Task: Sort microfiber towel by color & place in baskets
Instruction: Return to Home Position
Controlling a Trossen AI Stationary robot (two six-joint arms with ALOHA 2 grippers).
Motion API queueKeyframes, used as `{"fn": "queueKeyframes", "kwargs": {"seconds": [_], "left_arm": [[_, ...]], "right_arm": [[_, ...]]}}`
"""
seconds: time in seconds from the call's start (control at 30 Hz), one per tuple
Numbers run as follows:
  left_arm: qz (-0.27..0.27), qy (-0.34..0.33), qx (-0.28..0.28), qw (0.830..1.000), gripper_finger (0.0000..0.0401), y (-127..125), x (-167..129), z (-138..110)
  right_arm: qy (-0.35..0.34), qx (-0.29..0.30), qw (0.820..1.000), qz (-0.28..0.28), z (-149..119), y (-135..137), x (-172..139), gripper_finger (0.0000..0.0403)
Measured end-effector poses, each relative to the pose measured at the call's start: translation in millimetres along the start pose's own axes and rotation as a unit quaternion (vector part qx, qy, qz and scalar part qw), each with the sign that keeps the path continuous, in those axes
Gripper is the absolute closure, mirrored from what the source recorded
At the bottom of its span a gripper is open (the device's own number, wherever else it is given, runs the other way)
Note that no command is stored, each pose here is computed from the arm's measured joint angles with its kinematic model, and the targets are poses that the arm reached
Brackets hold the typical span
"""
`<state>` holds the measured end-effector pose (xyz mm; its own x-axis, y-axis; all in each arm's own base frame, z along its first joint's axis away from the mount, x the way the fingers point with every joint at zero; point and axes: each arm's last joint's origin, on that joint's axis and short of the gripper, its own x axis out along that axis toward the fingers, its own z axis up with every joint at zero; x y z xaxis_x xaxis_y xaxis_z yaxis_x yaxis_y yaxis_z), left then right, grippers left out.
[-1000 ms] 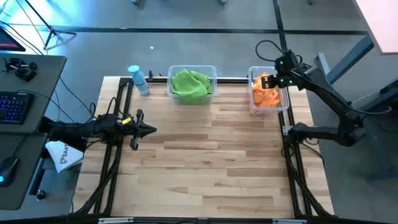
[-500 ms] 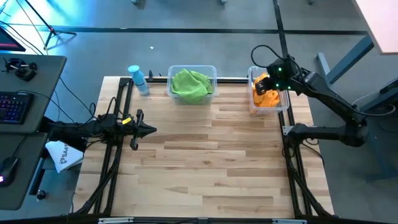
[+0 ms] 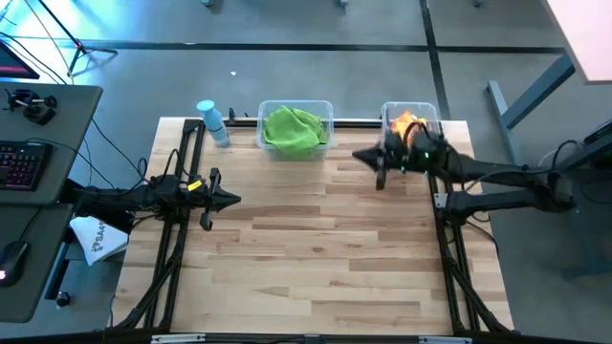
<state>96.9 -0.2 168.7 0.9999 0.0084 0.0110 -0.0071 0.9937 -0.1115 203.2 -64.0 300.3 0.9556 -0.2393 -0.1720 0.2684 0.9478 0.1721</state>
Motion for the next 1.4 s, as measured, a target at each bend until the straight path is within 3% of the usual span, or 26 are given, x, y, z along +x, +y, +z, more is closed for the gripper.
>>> {"fn": "queueKeyframes", "kwargs": {"seconds": [0.1,0.2,0.33,0.5,0.77,1.2,1.4], "left_arm": [[0.0,0.0,0.0,1.0,0.0401,0.0,0.0,0.0],[0.0,0.0,0.0,1.0,0.0401,0.0,0.0,0.0],[0.0,0.0,0.0,1.0,0.0401,0.0,0.0,0.0],[0.0,0.0,0.0,1.0,0.0401,0.0,0.0,0.1],[0.0,0.0,0.0,1.0,0.0401,0.0,0.0,0.0],[0.0,0.0,0.0,1.0,0.0401,0.0,0.0,0.0],[0.0,0.0,0.0,1.0,0.0401,0.0,0.0,0.0]], "right_arm": [[-0.027,-0.044,0.996,0.075,-20.7,15.0,2.5,0.0402],[0.016,-0.082,0.991,0.105,-49.7,23.5,2.7,0.0402],[0.087,-0.062,0.987,0.121,-79.2,27.9,0.3,0.0402],[0.069,-0.067,0.977,0.191,-93.9,41.1,-4.1,0.0402],[0.062,-0.076,0.988,0.122,-117.8,50.8,-20.1,0.0403],[-0.026,-0.029,0.993,0.111,-153.6,27.1,-70.1,0.0403],[-0.054,-0.012,0.992,0.116,-154.9,20.8,-81.1,0.0403]]}}
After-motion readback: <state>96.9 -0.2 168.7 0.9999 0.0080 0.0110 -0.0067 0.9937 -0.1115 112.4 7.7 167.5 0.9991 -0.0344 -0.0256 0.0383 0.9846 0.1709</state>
